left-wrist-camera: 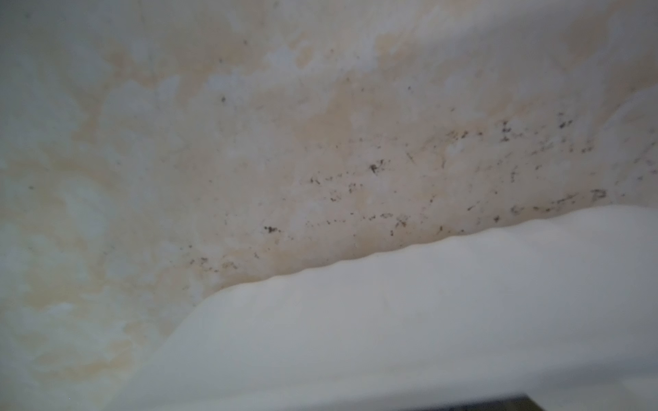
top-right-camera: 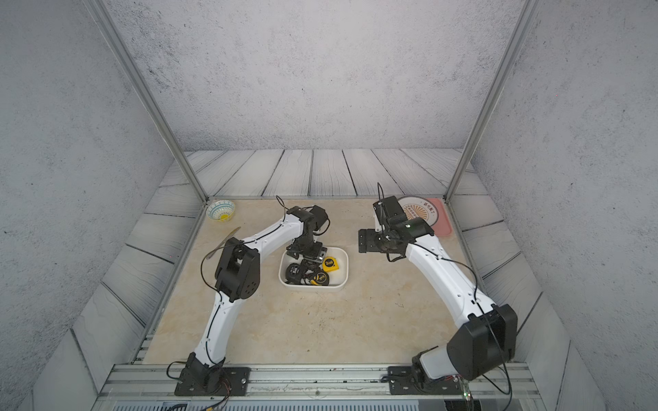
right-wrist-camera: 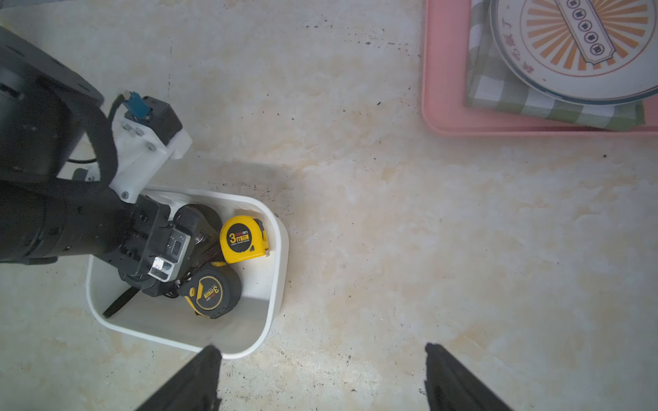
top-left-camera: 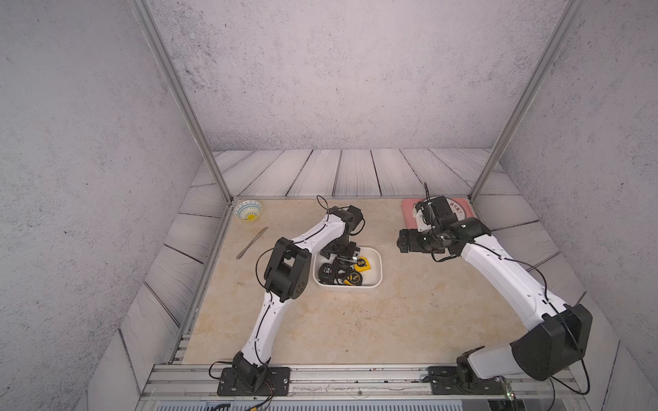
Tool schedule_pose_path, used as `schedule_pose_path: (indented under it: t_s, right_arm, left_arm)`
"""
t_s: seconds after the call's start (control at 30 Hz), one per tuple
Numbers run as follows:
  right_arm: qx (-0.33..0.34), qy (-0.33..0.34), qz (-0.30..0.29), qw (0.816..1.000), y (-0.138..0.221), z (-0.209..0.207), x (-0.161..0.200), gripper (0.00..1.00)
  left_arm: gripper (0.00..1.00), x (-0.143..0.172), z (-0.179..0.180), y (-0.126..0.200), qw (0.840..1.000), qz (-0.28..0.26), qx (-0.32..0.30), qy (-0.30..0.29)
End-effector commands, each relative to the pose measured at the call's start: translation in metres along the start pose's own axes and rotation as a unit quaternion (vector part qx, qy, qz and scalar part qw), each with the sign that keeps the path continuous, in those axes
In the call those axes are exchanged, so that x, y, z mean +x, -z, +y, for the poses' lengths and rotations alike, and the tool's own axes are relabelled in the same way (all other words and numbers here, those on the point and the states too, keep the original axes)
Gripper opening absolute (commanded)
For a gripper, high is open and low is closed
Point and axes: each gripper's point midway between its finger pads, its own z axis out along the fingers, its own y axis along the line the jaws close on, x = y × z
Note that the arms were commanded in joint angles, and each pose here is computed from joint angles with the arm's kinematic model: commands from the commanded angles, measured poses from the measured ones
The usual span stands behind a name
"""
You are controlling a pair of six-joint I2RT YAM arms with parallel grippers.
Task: Take the tape measure out of the storage box
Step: Pick up the tape measure from the storage box.
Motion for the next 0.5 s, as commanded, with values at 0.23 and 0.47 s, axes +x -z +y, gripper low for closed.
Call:
schedule_pose_path:
  t_s: [0.23, 0.47]
  right_arm:
    - [0.009, 0.0, 0.008, 1.0, -0.003, -0.003, 0.004, 0.91]
    - [0.011, 0.0, 0.008, 1.0, -0.003, -0.003, 0.004, 0.91]
  left_arm:
    - [0.87, 0.004, 0.002, -0.019, 1.0, 0.015, -0.007, -0.003]
    - [0.75, 0.007, 0.002, -0.028, 1.0, 0.026, -0.01, -0.002]
